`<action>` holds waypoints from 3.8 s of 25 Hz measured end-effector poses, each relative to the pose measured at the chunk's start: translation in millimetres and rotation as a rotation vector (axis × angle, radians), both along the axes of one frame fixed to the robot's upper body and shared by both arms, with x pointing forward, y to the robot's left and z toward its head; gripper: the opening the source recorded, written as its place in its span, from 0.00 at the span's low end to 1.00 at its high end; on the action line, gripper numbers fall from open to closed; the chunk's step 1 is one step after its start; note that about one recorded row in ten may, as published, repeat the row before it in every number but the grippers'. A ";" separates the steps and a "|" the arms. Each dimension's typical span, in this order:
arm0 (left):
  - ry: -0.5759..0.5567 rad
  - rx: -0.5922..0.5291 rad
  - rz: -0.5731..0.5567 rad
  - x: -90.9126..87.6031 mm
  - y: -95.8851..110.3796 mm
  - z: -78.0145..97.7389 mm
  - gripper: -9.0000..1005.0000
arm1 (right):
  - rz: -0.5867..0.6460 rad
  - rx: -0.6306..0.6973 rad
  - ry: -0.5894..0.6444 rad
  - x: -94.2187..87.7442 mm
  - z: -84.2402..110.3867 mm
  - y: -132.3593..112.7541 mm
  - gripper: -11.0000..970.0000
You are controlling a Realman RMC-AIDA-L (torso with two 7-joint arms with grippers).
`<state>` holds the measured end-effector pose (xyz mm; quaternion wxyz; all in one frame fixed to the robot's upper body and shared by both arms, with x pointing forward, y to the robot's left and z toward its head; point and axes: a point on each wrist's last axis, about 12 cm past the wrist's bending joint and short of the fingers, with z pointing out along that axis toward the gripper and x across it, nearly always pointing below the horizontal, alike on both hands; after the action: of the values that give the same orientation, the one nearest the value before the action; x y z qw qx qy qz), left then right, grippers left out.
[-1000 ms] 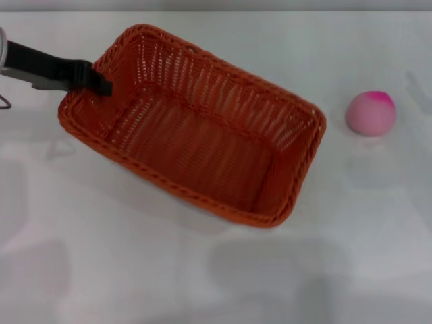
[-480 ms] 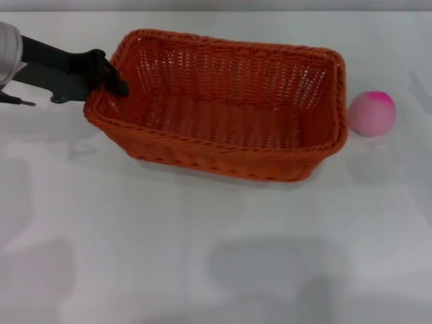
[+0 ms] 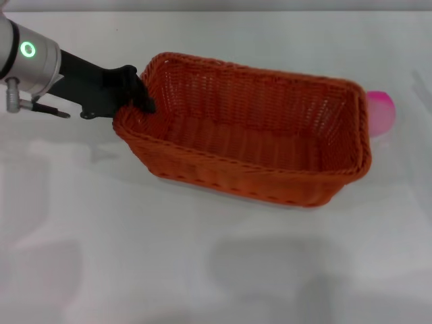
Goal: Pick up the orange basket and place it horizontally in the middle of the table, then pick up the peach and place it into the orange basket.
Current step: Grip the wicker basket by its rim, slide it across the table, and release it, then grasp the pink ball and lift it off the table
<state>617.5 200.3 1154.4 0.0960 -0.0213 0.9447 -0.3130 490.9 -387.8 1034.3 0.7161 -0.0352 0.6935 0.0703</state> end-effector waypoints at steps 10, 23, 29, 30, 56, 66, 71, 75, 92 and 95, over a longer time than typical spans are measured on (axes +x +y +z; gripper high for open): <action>-0.009 -0.049 0.032 -1.0 -1.5 -4.4 0.16 | -0.002 -0.005 0.006 0.4 -0.3 -1.0 0.88; 0.024 -0.057 0.031 -6.3 1.5 -14.2 0.16 | -0.005 -0.008 0.008 -2.4 -1.3 -2.1 0.88; 0.036 -0.081 0.022 -7.9 0.8 -18.8 0.16 | -0.005 -0.010 0.008 -2.7 -1.6 -1.7 0.88; 0.037 -0.086 0.024 -8.0 0.9 -19.6 0.16 | -0.005 -0.010 0.008 -2.8 -1.6 -1.7 0.88; 0.036 -0.134 -0.010 -9.3 -2.8 -26.3 0.45 | -0.007 -0.022 0.009 -2.8 -2.0 -1.6 0.88; 0.009 -0.147 -0.071 -17.5 2.9 -32.0 0.51 | -0.005 -0.015 0.008 -5.4 -3.1 -0.7 0.88; -0.082 -0.167 -0.105 -20.8 18.2 -33.2 0.56 | -0.004 -0.016 -0.001 -6.7 -1.9 -2.1 0.88; -0.221 -0.180 -0.101 -21.1 47.3 -32.1 0.63 | -0.014 -0.046 -0.013 -7.1 1.8 -8.2 0.84; -0.854 -0.058 -0.010 -47.4 142.1 -42.1 0.71 | 0.182 -0.222 0.209 39.4 93.0 -71.4 0.73; -0.933 -0.016 0.009 -56.1 150.4 -47.6 0.71 | 0.282 -0.300 0.292 58.6 115.1 -64.5 0.74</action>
<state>561.4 350.7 1106.7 0.5119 0.1169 0.7980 -0.2958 549.5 -452.3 1149.4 0.5782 -0.2269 0.7805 0.0702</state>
